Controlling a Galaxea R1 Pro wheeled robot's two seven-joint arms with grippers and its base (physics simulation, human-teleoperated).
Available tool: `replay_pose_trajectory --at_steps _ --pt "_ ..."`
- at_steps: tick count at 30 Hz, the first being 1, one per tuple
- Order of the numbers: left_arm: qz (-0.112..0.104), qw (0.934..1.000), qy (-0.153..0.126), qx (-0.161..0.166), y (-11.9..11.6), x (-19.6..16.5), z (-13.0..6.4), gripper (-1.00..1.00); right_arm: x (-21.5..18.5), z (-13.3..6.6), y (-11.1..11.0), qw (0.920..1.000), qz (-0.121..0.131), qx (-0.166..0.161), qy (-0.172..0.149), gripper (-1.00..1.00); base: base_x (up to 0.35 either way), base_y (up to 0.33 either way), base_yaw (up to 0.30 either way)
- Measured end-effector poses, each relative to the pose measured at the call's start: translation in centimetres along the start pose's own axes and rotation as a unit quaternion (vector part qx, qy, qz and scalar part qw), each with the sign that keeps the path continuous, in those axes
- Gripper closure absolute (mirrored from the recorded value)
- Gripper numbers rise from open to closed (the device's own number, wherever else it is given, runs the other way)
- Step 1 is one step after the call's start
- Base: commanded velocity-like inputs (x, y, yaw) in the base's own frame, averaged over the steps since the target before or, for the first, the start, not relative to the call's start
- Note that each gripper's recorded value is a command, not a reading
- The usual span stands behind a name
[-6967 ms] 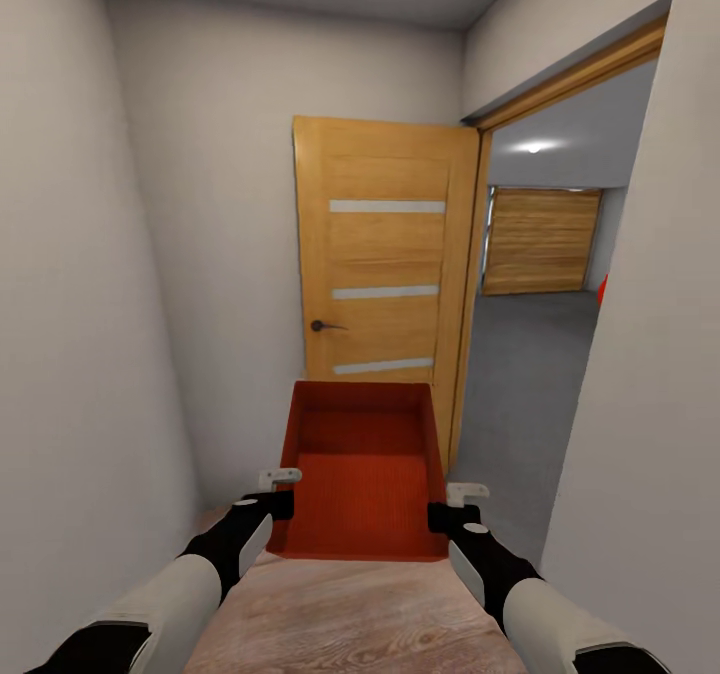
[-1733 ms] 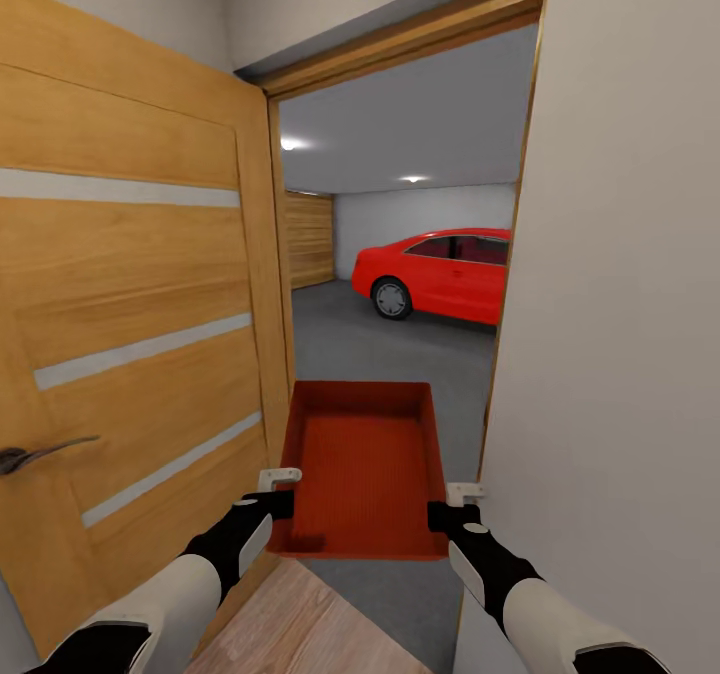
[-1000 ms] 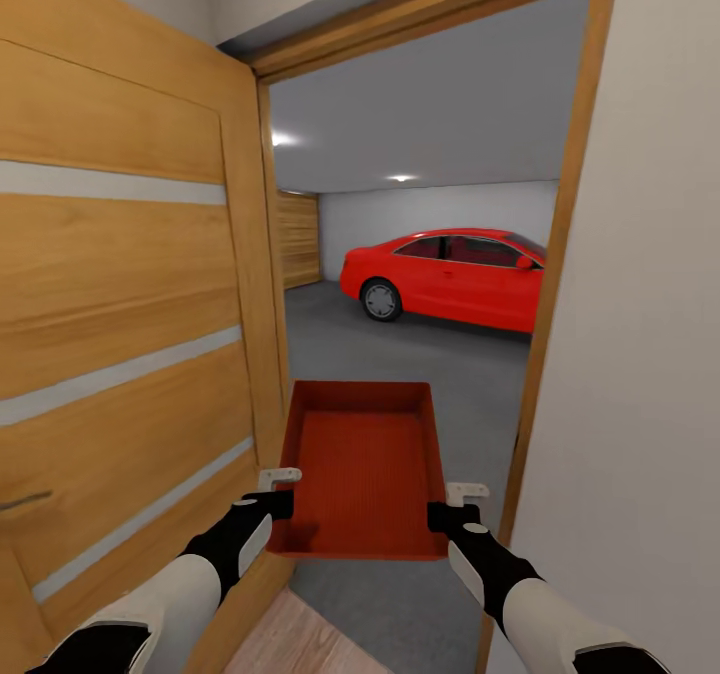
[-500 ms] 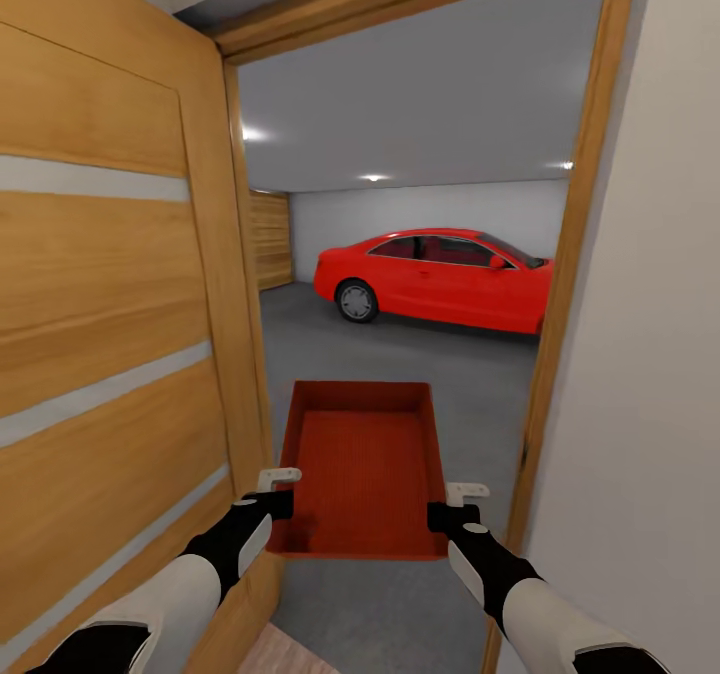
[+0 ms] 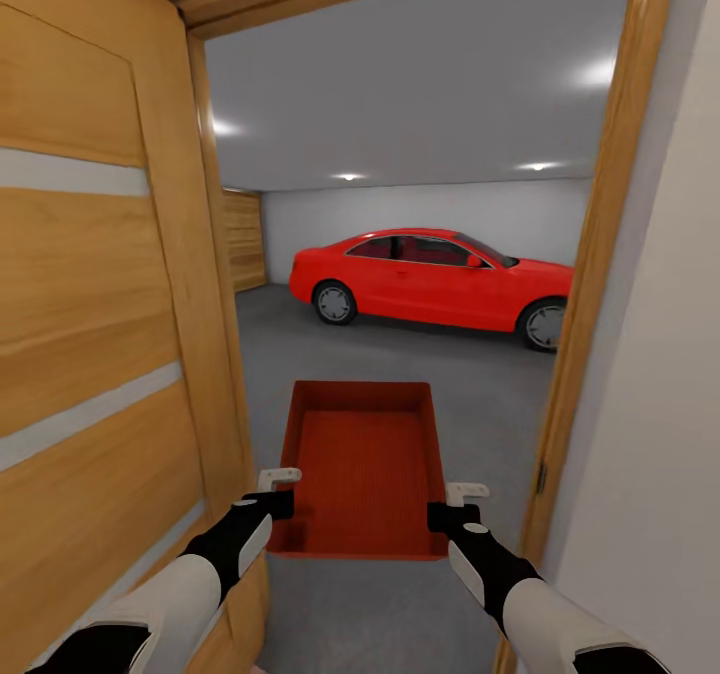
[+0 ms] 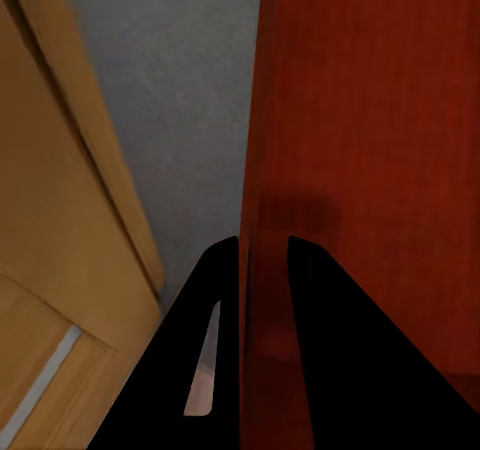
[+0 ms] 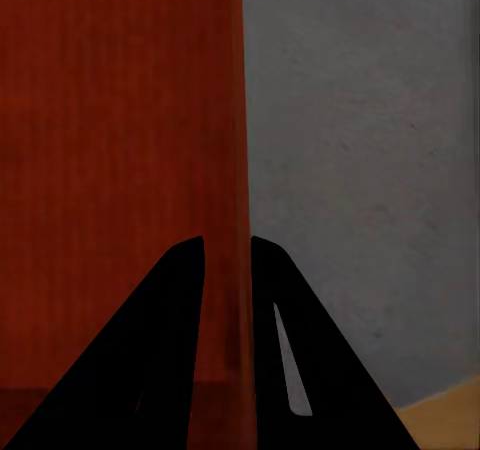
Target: Move the two storage containers from the living room to the garage. In the garage, place one container on the floor and stack the other container on top of it (either order is fine).
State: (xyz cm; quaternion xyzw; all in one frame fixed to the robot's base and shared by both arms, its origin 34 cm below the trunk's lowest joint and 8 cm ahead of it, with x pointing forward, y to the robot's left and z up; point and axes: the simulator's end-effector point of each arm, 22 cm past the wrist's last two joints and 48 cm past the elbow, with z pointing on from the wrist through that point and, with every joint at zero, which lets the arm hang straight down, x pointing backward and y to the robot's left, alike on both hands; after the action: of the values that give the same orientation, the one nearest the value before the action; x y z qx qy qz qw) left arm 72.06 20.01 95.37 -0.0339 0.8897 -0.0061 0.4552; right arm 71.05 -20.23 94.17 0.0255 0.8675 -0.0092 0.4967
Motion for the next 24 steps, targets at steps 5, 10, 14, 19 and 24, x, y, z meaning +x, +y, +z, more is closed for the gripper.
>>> replay_pose_trajectory --at_steps 5,10,14,19,24 --pt "0.0 1.0 0.0 0.0 0.02 -0.01 0.0 1.0 0.0 0.0 0.02 1.0 0.0 0.0 0.0 1.0 0.263 0.167 -0.17" --pt "0.0 1.0 0.0 0.0 -0.02 0.01 0.0 1.0 0.0 0.0 -0.02 1.0 0.0 0.0 0.0 1.0 0.263 0.167 -0.17" --pt "0.0 1.0 0.0 0.0 -0.02 0.02 0.0 1.0 0.0 0.0 -0.03 1.0 0.0 0.0 0.0 1.0 0.263 0.167 -0.17" --pt "0.0 1.0 0.0 0.0 -0.01 0.02 0.0 1.0 0.0 0.0 -0.02 1.0 0.0 0.0 0.0 1.0 0.263 0.167 -0.172" --pt "0.0 1.0 0.0 0.0 0.02 0.01 0.0 1.0 0.0 0.0 0.01 1.0 0.0 0.0 0.0 1.0 0.263 0.167 -0.189"
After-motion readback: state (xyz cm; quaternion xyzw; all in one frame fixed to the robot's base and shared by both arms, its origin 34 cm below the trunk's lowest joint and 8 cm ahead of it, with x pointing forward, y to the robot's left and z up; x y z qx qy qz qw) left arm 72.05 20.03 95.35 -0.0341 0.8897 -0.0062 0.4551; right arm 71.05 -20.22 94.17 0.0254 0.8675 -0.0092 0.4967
